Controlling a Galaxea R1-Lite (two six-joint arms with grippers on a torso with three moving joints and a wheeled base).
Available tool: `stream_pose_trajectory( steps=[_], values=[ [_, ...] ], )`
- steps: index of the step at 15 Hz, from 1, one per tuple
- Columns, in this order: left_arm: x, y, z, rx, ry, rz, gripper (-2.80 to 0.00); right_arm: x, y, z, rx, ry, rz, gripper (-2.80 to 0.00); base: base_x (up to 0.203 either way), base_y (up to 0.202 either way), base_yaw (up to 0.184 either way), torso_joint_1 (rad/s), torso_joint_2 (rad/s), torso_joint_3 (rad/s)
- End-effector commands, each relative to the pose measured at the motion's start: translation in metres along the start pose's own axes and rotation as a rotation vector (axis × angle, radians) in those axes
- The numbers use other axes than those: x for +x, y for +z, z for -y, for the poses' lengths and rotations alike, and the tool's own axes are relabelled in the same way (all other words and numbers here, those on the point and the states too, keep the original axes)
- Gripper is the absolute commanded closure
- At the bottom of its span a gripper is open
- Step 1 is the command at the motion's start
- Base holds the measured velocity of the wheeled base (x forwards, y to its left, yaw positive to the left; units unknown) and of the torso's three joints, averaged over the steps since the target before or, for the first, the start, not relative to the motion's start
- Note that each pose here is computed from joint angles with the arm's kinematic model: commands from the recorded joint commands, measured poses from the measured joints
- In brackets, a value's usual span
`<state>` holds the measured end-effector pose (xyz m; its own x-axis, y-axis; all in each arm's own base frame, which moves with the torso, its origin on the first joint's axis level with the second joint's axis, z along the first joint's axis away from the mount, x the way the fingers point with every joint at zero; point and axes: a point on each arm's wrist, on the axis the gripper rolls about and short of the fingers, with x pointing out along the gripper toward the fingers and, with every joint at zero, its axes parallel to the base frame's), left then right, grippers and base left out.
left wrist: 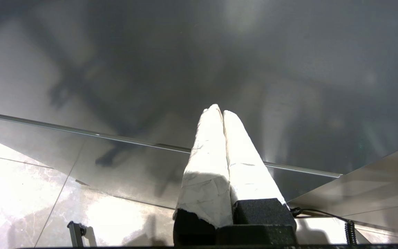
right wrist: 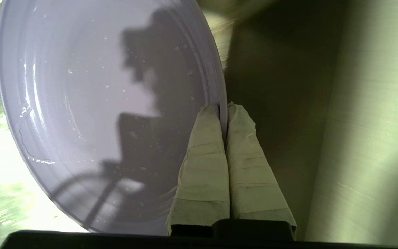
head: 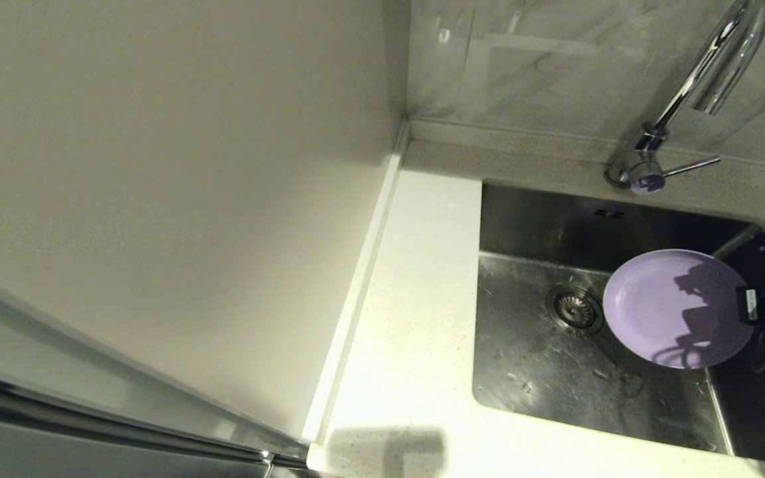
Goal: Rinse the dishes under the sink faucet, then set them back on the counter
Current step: Put a plate back to the table from the sink
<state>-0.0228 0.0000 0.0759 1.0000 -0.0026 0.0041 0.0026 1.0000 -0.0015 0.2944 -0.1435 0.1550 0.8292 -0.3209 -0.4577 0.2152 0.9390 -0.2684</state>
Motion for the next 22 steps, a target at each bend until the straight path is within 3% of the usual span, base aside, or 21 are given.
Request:
stream_pose_trajectory(
  steps=[1, 5, 8, 11, 13, 17, 22],
  values=[
    [0.0, -0.001, 0.0, 0.0, 0.001, -0.003, 0.0, -0.048, 0.018, 0.008, -0.014, -0.106, 0.13, 0.0, 0.0, 0.0, 0.0, 0.0, 0.0, 0.0],
    [0.0, -0.001, 0.0, 0.0, 0.001, -0.003, 0.0, -0.089, 0.022, 0.009, -0.091, -0.28, 0.251, 0.0, 0.0, 0.0, 0.0, 0.0, 0.0, 0.0],
    [0.0, -0.001, 0.0, 0.0, 0.0, -0.003, 0.0, -0.118, 0.021, 0.006, -0.149, -0.348, 0.329, 0.0, 0.0, 0.0, 0.0, 0.0, 0.0, 0.0],
    [0.0, -0.001, 0.0, 0.0, 0.001, -0.003, 0.0, -0.141, 0.026, 0.009, -0.151, -0.406, 0.391, 0.0, 0.0, 0.0, 0.0, 0.0, 0.0, 0.0],
    [0.0, -0.001, 0.0, 0.0, 0.001, -0.003, 0.0, -0.154, 0.035, 0.011, -0.154, -0.454, 0.479, 0.0, 0.0, 0.0, 0.0, 0.0, 0.0, 0.0],
    [0.0, -0.001, 0.0, 0.0, 0.001, -0.003, 0.0, -0.184, 0.043, 0.016, -0.264, -0.621, 0.652, 0.0, 0.0, 0.0, 0.0, 0.0, 0.0, 0.0],
    [0.0, -0.001, 0.0, 0.0, -0.001, -0.003, 0.0, -0.211, 0.049, 0.027, -0.285, -0.807, 0.789, 0.0, 0.0, 0.0, 0.0, 0.0, 0.0, 0.0]
  ],
)
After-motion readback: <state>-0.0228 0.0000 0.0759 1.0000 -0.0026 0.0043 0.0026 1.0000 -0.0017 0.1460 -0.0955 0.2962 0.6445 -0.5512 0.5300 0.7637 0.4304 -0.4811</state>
